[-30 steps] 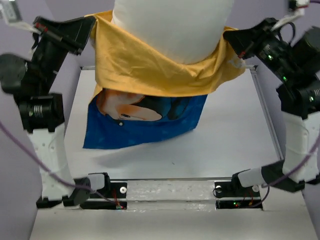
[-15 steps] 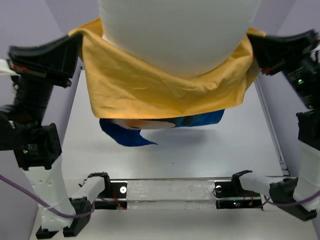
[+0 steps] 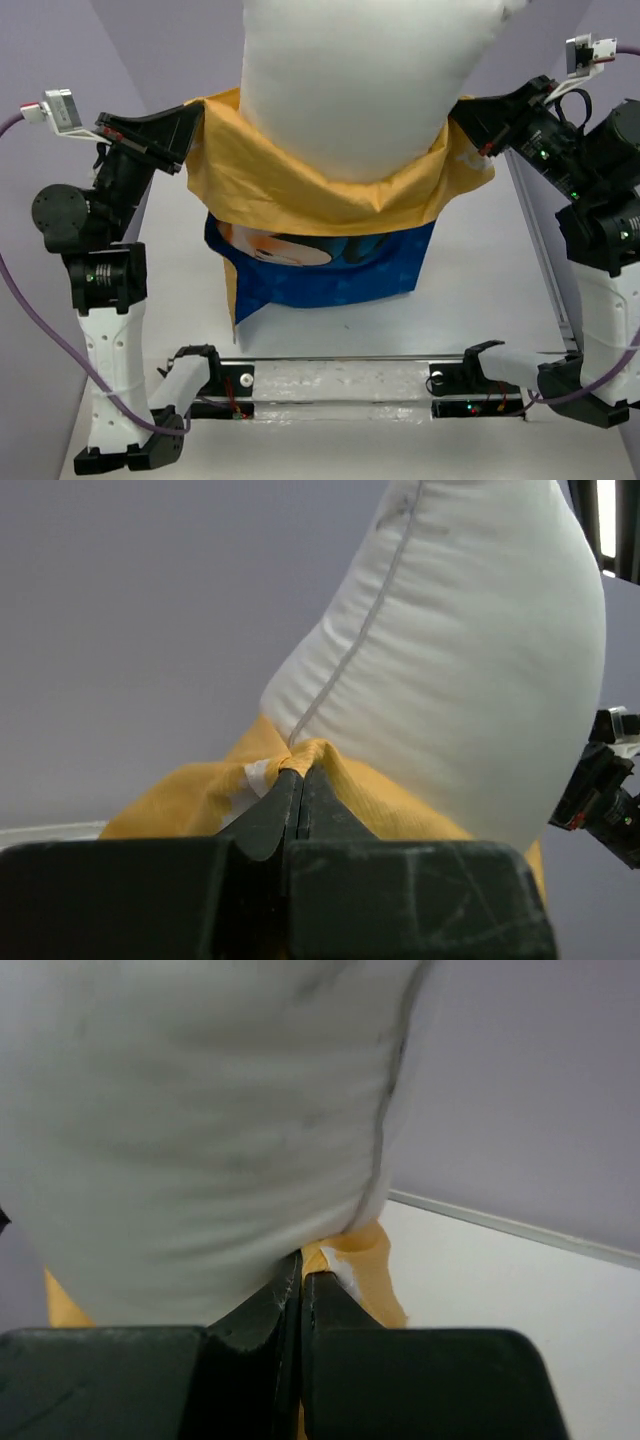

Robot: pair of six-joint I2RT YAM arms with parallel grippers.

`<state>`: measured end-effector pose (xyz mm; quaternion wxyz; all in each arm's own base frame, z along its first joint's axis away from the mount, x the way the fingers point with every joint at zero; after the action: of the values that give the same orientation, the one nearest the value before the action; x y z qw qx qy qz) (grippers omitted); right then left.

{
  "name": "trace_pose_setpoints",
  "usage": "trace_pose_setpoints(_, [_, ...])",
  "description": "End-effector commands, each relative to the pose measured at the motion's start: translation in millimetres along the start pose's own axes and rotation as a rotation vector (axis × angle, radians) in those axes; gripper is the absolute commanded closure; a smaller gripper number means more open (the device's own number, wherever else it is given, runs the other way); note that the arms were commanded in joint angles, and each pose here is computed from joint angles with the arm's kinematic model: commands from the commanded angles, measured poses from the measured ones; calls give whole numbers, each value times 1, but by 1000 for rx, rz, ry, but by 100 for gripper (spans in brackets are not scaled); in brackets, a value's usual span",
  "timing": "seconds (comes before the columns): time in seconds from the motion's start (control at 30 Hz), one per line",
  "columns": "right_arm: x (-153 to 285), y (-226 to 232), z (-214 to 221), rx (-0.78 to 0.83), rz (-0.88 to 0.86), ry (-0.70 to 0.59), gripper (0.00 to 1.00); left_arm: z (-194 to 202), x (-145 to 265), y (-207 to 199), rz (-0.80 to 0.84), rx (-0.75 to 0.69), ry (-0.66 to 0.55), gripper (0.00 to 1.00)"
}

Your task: Put the pillow into the pillowcase

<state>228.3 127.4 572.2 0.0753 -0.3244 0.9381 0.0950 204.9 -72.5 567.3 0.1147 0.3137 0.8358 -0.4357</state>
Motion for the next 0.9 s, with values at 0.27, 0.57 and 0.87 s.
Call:
trace_pose_setpoints(0.27, [81,50,-107,164,-58,-411,100,-5,24,-35,138,-82,-76,100])
trace_pose_setpoints(0.57, [58,29,-126,211,69,-411,100,-49,-1,-87,223,-226,-145,100])
trace_pose_setpoints(0.87, [-16,-31,43,30,114,-40,100,33,12,56,-15,-79,-25,100])
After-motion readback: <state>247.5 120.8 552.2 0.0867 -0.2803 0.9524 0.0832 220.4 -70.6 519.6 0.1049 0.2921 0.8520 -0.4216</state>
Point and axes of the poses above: each gripper's point midway between its finger pads, its own x axis back along the fingers, its own y axis along the line the jaws close on, z = x × y, the point moved 6 cm from there along x, back along the fingers, and after that the axes turned 14 degrees about x, right-handed, at the moved point
